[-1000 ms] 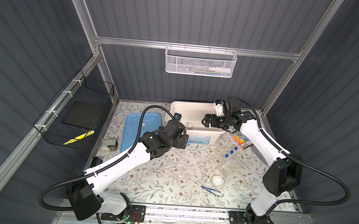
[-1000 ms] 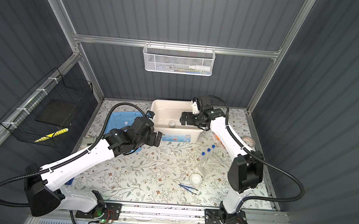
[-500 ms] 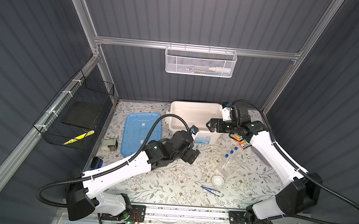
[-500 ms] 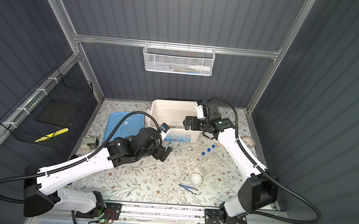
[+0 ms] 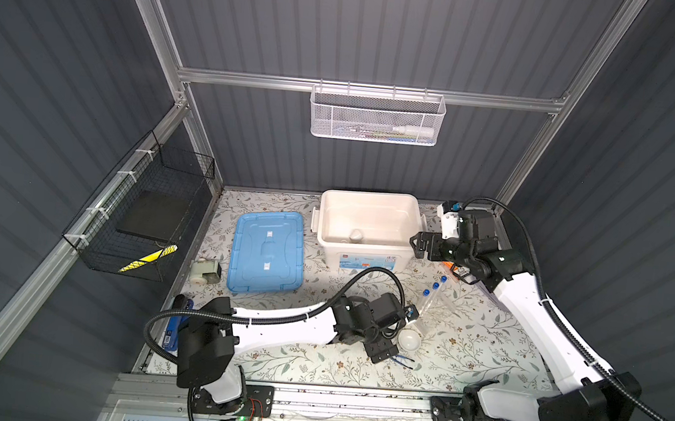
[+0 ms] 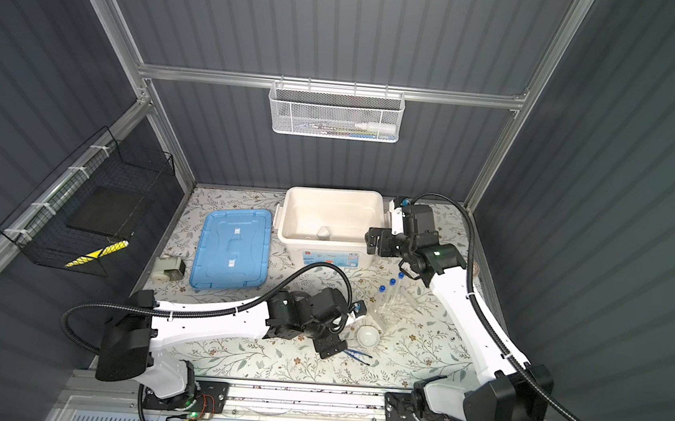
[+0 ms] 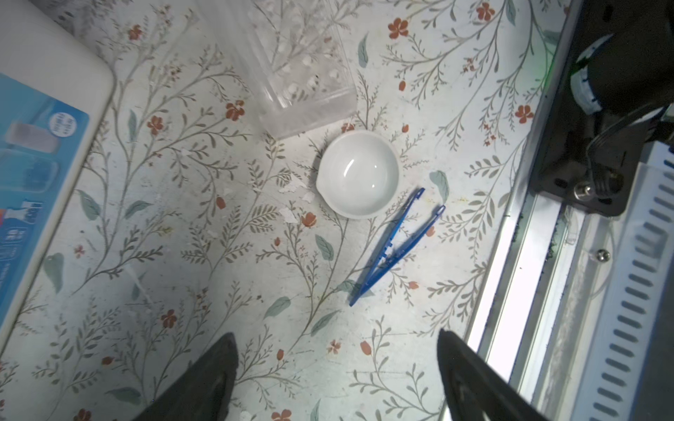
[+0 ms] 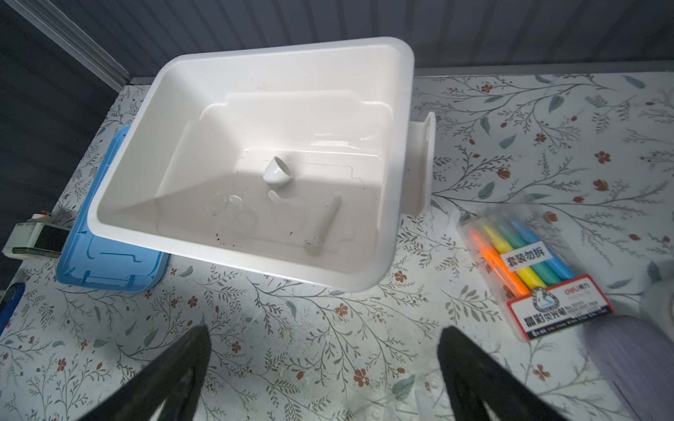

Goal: Organize the chemistry lab equipment
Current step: 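Move the left gripper to the white dish while the right returns to the bin, then lower the left gripper onto the blue tweezers and close on them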

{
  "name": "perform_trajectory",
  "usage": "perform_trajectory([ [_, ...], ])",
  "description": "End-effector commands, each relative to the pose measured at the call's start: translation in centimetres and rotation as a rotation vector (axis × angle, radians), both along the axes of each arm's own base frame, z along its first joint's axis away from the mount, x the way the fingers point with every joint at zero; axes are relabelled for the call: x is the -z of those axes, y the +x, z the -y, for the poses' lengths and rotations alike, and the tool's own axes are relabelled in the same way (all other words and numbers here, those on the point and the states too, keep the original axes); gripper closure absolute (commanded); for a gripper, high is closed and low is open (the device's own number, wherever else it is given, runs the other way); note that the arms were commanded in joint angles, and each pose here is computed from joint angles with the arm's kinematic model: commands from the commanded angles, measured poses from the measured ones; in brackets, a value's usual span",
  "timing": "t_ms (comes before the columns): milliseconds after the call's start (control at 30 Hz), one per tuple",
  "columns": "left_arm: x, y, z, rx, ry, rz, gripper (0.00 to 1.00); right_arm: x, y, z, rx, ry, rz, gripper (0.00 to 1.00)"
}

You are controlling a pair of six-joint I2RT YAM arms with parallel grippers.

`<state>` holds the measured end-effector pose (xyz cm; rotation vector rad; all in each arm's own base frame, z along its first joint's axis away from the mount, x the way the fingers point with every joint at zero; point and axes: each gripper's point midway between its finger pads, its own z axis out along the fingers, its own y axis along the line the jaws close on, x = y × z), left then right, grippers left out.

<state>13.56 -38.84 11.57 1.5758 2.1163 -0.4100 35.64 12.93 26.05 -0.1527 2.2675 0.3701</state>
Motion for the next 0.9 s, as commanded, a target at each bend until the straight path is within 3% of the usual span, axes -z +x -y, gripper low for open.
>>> perform_trajectory([
  [0,2.0,-1.3,0.4,0.119,0.024,-0.029,0.15,-0.2,-0.6,1.5,0.042,-0.017,0.02,0.01],
  [400,6.0,-3.0,1.7,0.292,0.077,-0.096,0.29,0.2,-4.4,5.1,0.145,-0.052,0.022,0.01],
  [700,7.0,-4.0,3.0,0.354,0.06,-0.153,0.43,0.8,-6.3,6.3,0.181,-0.056,0.015,0.01],
  [867,7.6,-4.0,3.2,0.368,0.062,-0.144,0.44,1.1,-7.0,6.8,0.197,-0.068,0.018,0.01],
])
